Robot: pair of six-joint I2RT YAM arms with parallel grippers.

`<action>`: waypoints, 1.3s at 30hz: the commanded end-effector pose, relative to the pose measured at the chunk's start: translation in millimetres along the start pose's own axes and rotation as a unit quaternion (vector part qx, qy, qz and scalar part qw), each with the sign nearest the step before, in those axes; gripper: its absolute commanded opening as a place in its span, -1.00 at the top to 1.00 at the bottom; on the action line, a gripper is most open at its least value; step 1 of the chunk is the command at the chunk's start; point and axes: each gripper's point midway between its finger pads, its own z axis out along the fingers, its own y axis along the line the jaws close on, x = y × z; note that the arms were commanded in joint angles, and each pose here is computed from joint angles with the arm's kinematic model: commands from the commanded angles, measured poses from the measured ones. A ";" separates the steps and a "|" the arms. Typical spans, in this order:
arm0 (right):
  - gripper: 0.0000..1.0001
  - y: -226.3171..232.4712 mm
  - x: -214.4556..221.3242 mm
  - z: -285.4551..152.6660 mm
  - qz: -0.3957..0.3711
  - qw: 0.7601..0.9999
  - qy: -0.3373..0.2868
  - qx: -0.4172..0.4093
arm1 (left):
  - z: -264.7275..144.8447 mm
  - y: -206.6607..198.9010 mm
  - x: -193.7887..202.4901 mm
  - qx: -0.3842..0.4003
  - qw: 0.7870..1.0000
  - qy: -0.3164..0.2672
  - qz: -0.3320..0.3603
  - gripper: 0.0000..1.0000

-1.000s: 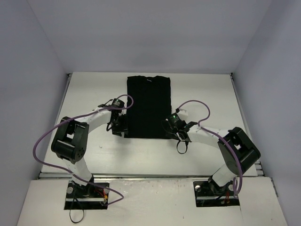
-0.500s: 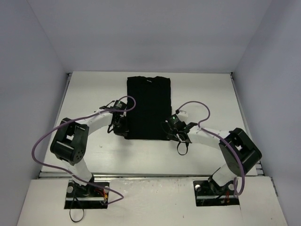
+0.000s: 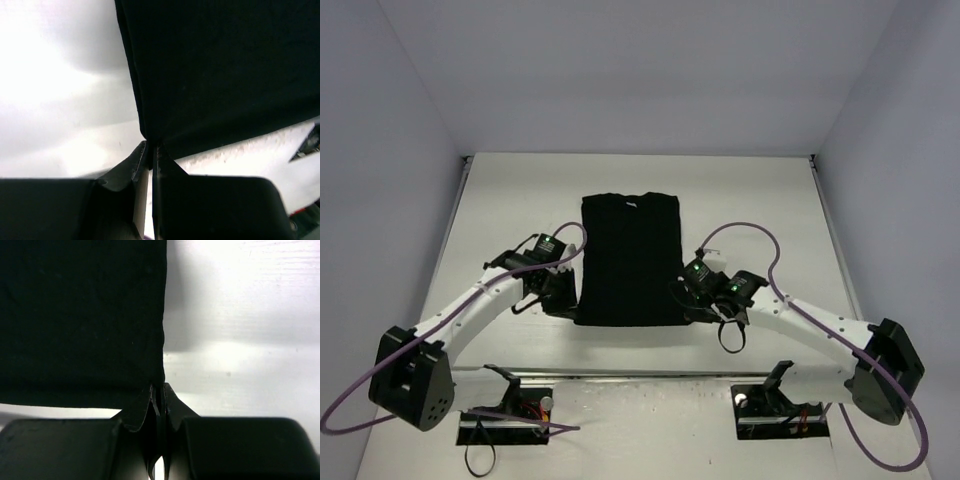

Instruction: Fold and stack the t-shirts

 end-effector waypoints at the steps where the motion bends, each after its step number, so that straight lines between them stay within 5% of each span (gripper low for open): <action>1: 1.00 -14.0 -21.5 -36.8 -0.012 0.999 -0.017 0.049 | -38.0 -1.8 -4.4 -0.005 1.000 -0.020 -0.010 1.00; 16: 1.00 28.6 -180.2 -49.8 -0.045 0.995 -0.080 0.038 | -104.4 -42.8 -151.2 0.027 0.988 -0.152 -0.002 1.00; 39: 1.00 41.2 -269.1 -21.5 -0.042 0.995 -0.089 0.007 | -100.7 -48.6 -239.5 0.016 0.982 -0.188 -0.015 1.00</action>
